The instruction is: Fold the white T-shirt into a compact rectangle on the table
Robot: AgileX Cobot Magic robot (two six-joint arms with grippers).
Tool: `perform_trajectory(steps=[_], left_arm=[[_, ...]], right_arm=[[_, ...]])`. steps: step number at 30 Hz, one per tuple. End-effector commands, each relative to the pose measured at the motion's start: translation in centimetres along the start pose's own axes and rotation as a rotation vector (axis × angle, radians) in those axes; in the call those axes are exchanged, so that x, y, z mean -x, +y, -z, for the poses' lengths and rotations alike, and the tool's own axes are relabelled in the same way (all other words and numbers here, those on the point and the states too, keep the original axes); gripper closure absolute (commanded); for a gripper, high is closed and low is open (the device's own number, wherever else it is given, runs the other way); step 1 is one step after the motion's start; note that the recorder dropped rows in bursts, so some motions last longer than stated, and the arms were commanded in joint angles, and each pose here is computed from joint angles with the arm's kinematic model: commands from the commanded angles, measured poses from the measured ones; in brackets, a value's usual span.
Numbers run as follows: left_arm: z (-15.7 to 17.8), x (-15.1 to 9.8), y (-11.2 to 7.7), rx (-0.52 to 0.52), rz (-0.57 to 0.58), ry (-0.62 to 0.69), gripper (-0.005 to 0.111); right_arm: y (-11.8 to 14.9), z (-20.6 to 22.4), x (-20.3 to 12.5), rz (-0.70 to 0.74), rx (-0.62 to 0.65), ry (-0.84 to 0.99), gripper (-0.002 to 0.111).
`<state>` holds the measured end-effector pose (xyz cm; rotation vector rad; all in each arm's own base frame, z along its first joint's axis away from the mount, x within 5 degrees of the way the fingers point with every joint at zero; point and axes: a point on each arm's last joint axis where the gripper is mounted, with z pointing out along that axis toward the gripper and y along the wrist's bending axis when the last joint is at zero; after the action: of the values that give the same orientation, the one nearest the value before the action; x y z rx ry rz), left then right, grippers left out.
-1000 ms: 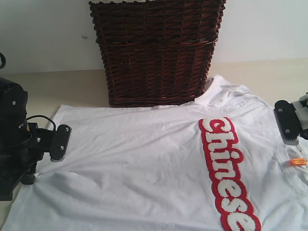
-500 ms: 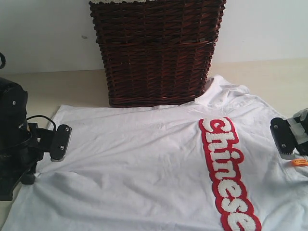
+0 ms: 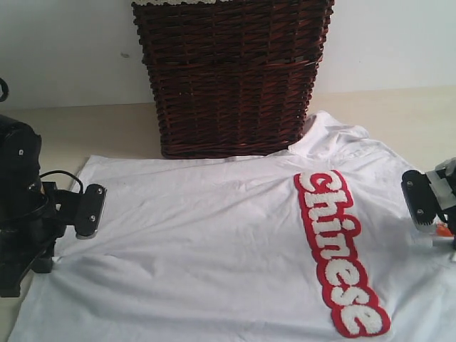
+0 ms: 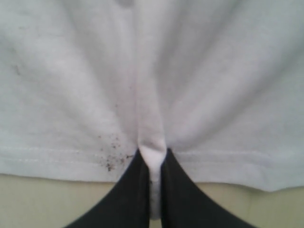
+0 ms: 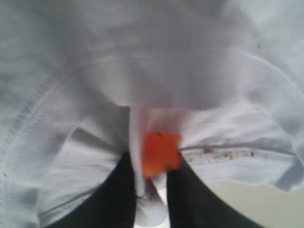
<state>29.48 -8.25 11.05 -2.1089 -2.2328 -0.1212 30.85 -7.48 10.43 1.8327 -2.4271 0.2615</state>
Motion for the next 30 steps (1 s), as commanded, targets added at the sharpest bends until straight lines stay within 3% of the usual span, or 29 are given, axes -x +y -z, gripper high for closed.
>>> perform_trajectory(steps=[1, 8, 12, 19, 24, 30], left_arm=[[-1.2, 0.5, -0.5, -0.037, 0.037, -0.03, 0.107], [-0.6, 0.4, -0.4, -0.007, 0.018, -0.025, 0.107], [1.9, -0.2, -0.4, 0.058, -0.029, 0.018, 0.107], [9.3, -2.2, -0.2, 0.297, 0.143, 0.055, 0.107], [14.3, -4.5, -2.1, 0.453, 0.308, 0.074, 0.107], [20.0, -6.7, -6.0, 0.613, 0.447, -0.04, 0.107]], right_arm=[[-0.7, -2.1, 0.6, -0.018, -0.075, -0.055, 0.108], [-0.9, 2.1, 0.5, -0.044, -0.165, -0.07, 0.108], [-1.3, 6.5, -0.2, -0.098, -0.259, -0.084, 0.108], [-0.4, 15.4, -2.1, -0.232, -0.414, -0.118, 0.108], [2.0, 20.4, -3.1, -0.337, -0.56, -0.178, 0.108], [6.4, 25.9, -4.6, -0.459, -0.72, -0.251, 0.108]])
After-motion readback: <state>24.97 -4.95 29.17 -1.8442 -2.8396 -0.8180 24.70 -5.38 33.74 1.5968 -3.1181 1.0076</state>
